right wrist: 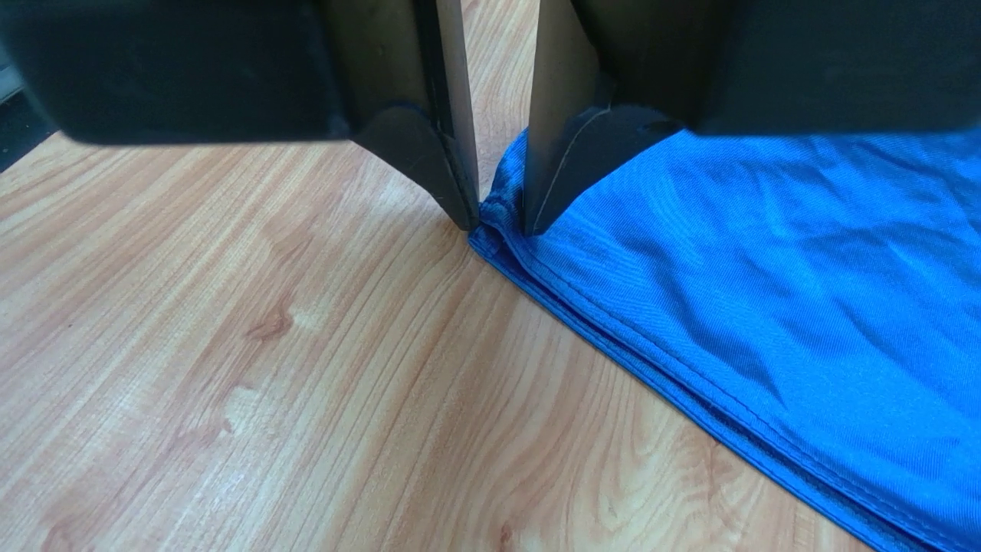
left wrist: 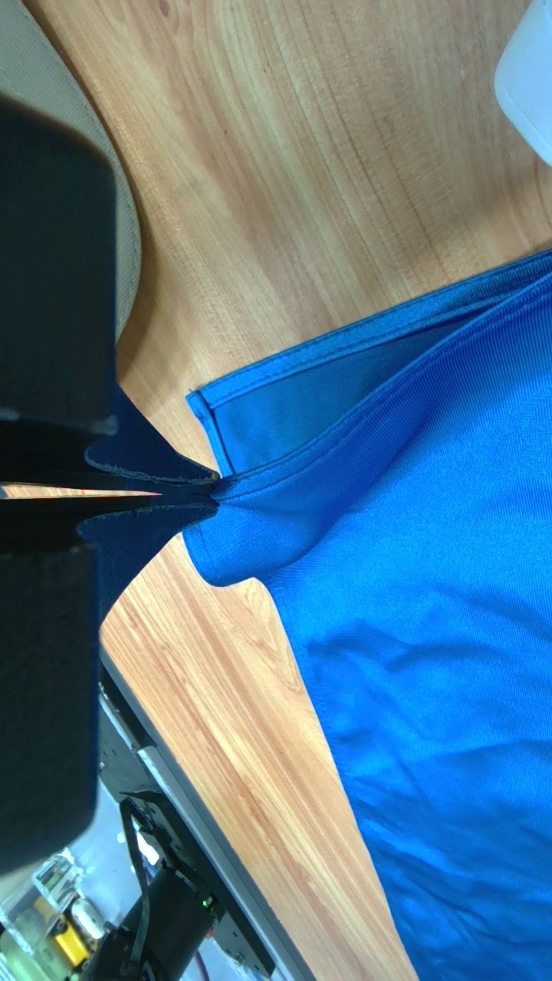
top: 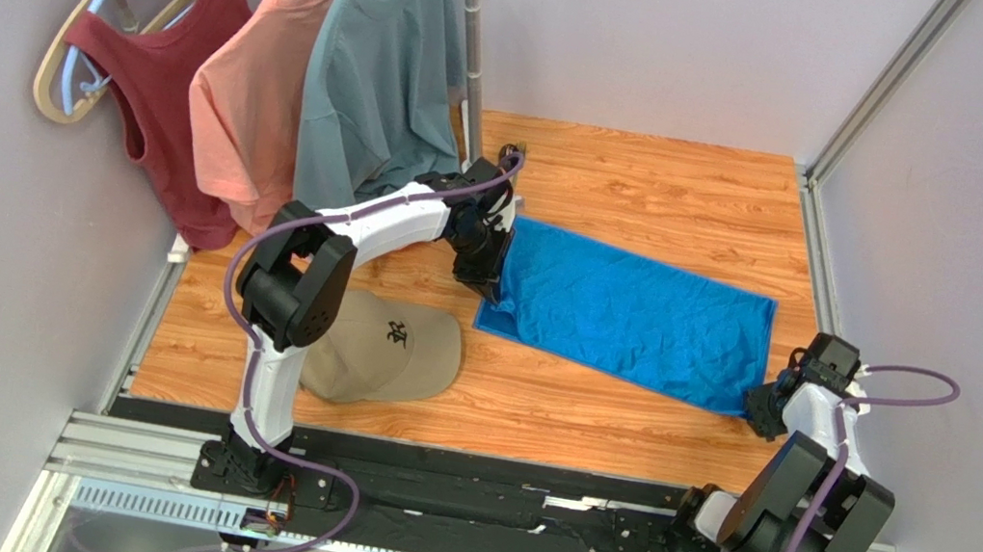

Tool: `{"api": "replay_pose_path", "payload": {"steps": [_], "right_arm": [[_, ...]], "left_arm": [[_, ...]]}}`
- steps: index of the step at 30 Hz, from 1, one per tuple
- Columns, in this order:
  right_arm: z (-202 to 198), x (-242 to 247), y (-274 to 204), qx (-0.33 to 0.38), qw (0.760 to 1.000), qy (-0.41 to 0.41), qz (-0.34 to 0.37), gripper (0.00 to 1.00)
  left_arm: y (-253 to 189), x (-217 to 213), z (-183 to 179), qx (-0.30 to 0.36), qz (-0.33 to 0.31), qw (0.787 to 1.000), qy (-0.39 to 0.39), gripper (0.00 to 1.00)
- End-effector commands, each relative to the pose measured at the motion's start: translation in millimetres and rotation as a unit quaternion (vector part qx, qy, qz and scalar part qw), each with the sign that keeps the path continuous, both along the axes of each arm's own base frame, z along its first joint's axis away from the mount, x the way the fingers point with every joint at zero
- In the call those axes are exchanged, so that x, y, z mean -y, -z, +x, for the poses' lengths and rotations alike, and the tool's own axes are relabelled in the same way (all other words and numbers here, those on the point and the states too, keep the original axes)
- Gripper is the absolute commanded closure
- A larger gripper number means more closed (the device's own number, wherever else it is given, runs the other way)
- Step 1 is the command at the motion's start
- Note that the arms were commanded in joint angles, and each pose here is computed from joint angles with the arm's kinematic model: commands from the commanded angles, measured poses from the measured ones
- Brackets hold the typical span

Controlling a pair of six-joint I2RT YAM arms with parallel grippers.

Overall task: Fold the napkin into a case and place the utensils inside
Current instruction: Smooth out the rectangle-folded napkin at the center of the board.

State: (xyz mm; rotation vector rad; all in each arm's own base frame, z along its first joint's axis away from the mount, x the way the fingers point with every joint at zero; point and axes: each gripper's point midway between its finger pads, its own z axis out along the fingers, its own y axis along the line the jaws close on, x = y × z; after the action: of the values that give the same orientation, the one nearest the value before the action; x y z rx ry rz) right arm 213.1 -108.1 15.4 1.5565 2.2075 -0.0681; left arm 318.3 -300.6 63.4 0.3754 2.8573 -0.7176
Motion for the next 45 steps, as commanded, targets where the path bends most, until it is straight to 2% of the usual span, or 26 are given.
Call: {"api": "replay_pose_path", "payload": {"steps": [1,5,12,17,22,27,39,45], "right_arm": [[-7,-2,12,-0.018,1.0,0.006,0.005,0.77],[-8,2,1,-0.019,1.0,0.005,-0.007,0.89],[-5,13,-34,0.001,0.999,-0.004,-0.047,0.95],[5,14,-46,0.015,0.999,-0.015,-0.047,0.96],[8,17,-42,-0.003,0.999,-0.031,-0.044,0.96],[19,13,-40,0.01,0.998,-0.048,-0.029,0.96],[26,32,-50,-0.002,0.997,-0.036,-0.061,0.98],[30,31,-39,-0.011,0.998,-0.036,-0.046,0.98]], "left_arm": [[-2,1,-3,0.001,-0.003,1.0,0.002,1.0],[-4,1,-2,0.004,-0.003,1.0,0.001,1.0],[-4,0,1,0.008,0.001,1.0,-0.002,1.0],[-1,-2,1,0.011,0.004,1.0,-0.009,1.0],[6,-6,-3,0.008,0.011,1.0,-0.012,1.0],[14,-9,-1,0.012,0.017,1.0,-0.018,1.0],[17,-19,4,0.017,0.017,0.999,-0.032,1.0],[32,-22,-2,-0.001,0.028,0.999,-0.031,1.0]]}}
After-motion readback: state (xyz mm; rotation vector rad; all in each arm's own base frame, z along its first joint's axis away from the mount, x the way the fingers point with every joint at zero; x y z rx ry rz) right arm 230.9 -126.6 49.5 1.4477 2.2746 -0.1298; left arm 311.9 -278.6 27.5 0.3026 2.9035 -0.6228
